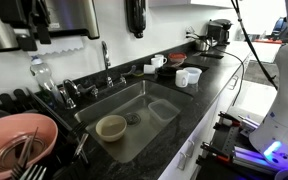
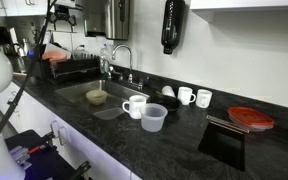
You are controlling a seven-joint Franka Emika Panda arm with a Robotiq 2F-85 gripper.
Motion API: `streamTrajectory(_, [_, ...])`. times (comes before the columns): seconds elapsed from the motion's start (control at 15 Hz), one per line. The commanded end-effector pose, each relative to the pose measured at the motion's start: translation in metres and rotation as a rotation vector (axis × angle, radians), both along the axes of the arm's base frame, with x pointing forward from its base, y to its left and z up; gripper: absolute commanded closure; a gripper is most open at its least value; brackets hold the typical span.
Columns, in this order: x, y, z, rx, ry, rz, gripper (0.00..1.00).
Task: Take the pink bowl out of the sink and put it in the dish rack
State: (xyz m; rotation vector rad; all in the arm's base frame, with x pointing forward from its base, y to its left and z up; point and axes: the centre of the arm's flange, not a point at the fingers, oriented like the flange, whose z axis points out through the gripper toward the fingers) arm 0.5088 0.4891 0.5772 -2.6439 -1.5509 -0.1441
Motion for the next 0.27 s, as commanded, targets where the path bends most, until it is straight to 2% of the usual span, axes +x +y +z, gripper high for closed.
streamTrajectory(0.0, [0.0002,0.0004,-0.0026,-0.002,0.001,0.0,0.0])
streamTrajectory(0.2, [0.0004,0.0005,-0.0043,-0.002,0.002,0.0,0.0])
